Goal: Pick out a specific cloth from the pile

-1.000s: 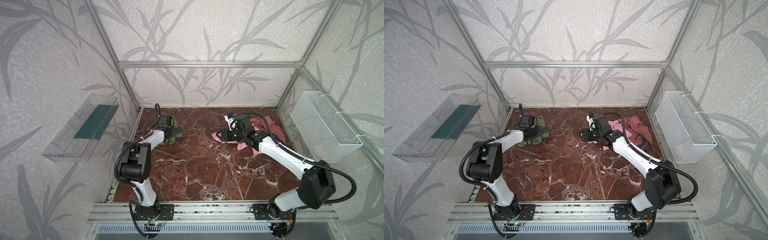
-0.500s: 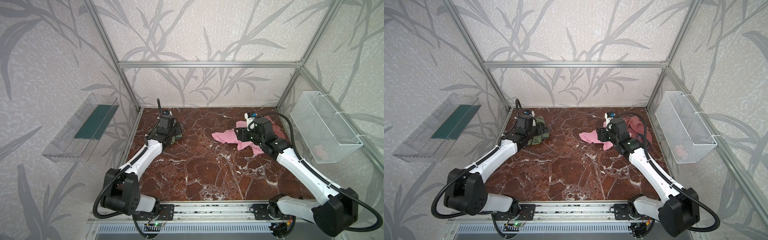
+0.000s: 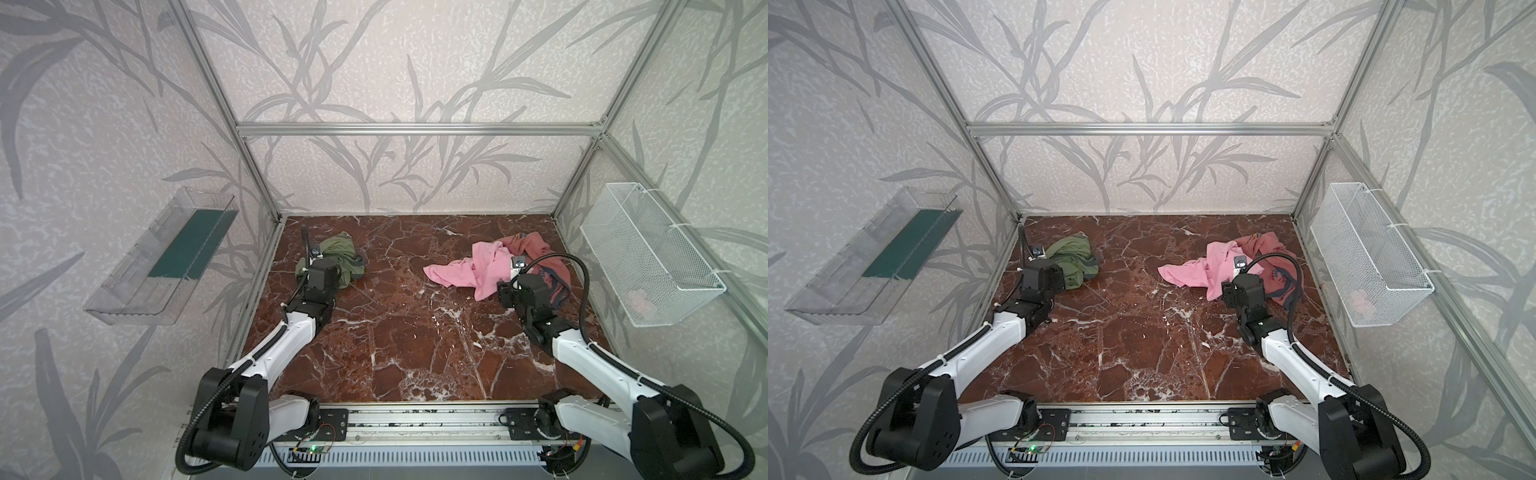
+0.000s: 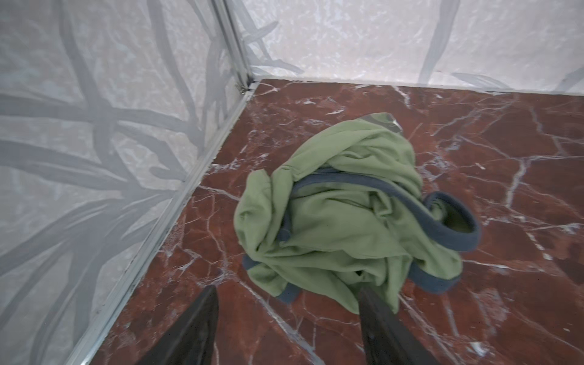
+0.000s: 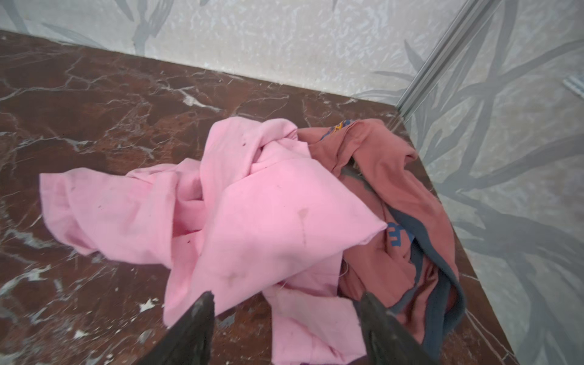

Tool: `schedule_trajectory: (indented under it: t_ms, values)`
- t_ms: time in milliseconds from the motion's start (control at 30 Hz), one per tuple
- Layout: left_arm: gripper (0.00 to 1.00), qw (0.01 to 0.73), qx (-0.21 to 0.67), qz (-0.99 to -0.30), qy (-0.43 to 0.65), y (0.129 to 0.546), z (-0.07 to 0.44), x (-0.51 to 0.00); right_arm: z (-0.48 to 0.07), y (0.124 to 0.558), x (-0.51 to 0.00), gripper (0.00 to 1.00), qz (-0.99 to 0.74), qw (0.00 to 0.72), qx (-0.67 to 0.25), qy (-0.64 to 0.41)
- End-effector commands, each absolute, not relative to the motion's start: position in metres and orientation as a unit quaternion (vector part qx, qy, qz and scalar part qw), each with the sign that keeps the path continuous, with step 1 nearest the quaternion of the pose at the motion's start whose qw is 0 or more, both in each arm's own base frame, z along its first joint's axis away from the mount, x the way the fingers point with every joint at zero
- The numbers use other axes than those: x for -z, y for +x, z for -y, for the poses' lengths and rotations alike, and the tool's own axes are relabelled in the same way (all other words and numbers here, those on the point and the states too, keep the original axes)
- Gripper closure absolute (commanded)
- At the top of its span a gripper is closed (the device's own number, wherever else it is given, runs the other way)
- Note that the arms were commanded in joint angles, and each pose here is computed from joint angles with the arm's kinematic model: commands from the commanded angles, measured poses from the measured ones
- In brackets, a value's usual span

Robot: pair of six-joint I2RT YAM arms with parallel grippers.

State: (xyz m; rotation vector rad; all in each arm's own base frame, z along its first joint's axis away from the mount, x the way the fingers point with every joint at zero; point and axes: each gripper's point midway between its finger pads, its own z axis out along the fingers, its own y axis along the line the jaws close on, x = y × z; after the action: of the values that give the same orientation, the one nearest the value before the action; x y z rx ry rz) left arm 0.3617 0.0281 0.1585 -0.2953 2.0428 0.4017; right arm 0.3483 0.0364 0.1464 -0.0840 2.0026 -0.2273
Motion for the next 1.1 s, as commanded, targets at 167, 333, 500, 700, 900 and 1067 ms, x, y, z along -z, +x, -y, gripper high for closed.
schedule_trajectory:
  t_ms: [167,333,500,700,900,1067]
  values:
    - [0.32,0.557,-0.213,-0.786,-0.164,0.360,-0.067,-0.162,-0.023,0.372,-0.144,0.26,-0.774,0.620,0.128,-0.028]
    - [0.32,0.568,-0.179,-0.789,-0.151,0.366,-0.061,-0.141,-0.022,0.379,-0.126,0.26,-0.788,0.605,0.111,-0.028]
    - [0.32,0.590,-0.160,-0.779,-0.141,0.377,-0.060,-0.127,-0.020,0.383,-0.116,0.25,-0.783,0.618,0.078,-0.015]
    - [0.32,0.584,-0.132,-0.790,-0.134,0.386,-0.058,-0.099,-0.023,0.388,-0.097,0.22,-0.797,0.601,0.057,-0.024]
    - [0.31,0.586,-0.132,-0.789,-0.131,0.387,-0.059,-0.100,-0.028,0.397,-0.095,0.00,-0.801,0.595,0.052,-0.040]
    - [0.30,0.587,-0.132,-0.788,-0.131,0.387,-0.059,-0.099,-0.029,0.396,-0.095,0.01,-0.801,0.595,0.051,-0.041]
